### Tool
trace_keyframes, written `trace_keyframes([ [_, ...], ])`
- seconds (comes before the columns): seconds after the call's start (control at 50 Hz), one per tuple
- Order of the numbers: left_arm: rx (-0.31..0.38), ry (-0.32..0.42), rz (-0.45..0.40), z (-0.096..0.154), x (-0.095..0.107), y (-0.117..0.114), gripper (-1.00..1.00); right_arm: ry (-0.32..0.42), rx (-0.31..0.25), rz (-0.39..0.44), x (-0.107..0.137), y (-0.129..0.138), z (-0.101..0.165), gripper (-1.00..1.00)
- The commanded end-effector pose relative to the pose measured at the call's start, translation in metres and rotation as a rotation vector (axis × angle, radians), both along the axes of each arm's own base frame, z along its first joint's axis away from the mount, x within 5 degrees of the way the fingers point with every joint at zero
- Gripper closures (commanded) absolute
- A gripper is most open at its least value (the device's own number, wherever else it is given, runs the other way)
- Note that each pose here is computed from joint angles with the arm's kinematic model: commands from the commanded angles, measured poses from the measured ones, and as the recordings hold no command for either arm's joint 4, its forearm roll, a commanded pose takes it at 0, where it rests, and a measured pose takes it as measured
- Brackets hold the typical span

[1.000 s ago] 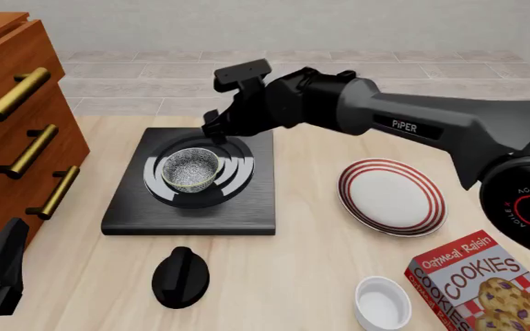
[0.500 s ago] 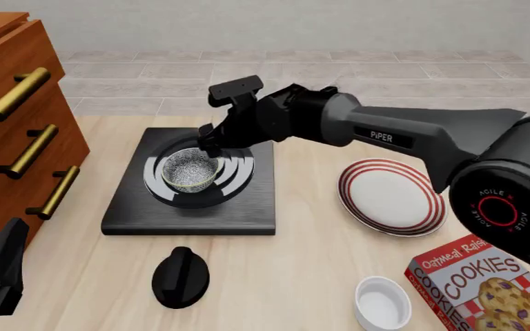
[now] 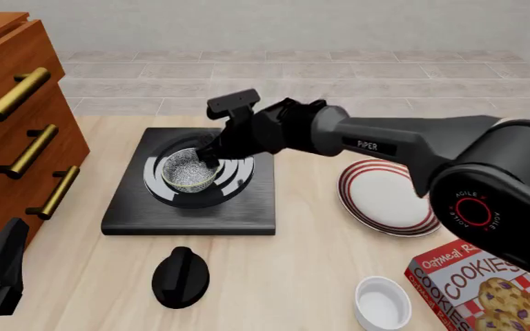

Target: Pick the akita bowl on the stove and place it on the plate.

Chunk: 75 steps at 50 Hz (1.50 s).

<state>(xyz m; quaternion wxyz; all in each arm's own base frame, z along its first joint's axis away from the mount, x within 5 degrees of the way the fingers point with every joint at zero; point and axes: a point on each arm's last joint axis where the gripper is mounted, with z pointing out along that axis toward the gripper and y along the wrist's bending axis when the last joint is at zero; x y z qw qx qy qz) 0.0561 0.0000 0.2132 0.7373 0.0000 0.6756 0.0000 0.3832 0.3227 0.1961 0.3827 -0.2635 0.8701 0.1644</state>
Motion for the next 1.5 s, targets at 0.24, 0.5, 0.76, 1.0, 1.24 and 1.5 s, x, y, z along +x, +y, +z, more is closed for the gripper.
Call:
trace_keyframes([
  [0.24,0.0,0.0,0.0,0.0,0.0,0.0,-1.0,0.02,-0.005,-0.014,0.005,0.001,-0.019,-1.0],
  [0.5,0.0,0.0,0.0,0.0,0.0,0.0,-1.0,0.029,-0.002,-0.02,0.005,0.001,-0.025,-1.0],
  [0.76,0.0,0.0,0.0,0.0,0.0,0.0,-1.0,0.048,-0.017,-0.035,0.014,-0.001,-0.042,-1.0],
  [1.0,0.0,0.0,0.0,0.0,0.0,0.0,-1.0,0.059,-0.005,-0.035,0.006,0.002,-0.049,1.0],
  [1.24,0.0,0.0,0.0,0.0,0.0,0.0,-1.0,0.038,0.027,-0.017,-0.012,0.004,-0.027,1.0],
  [1.5,0.0,0.0,0.0,0.0,0.0,0.0,-1.0,-0.01,0.043,-0.003,-0.026,-0.01,0.011,1.0],
])
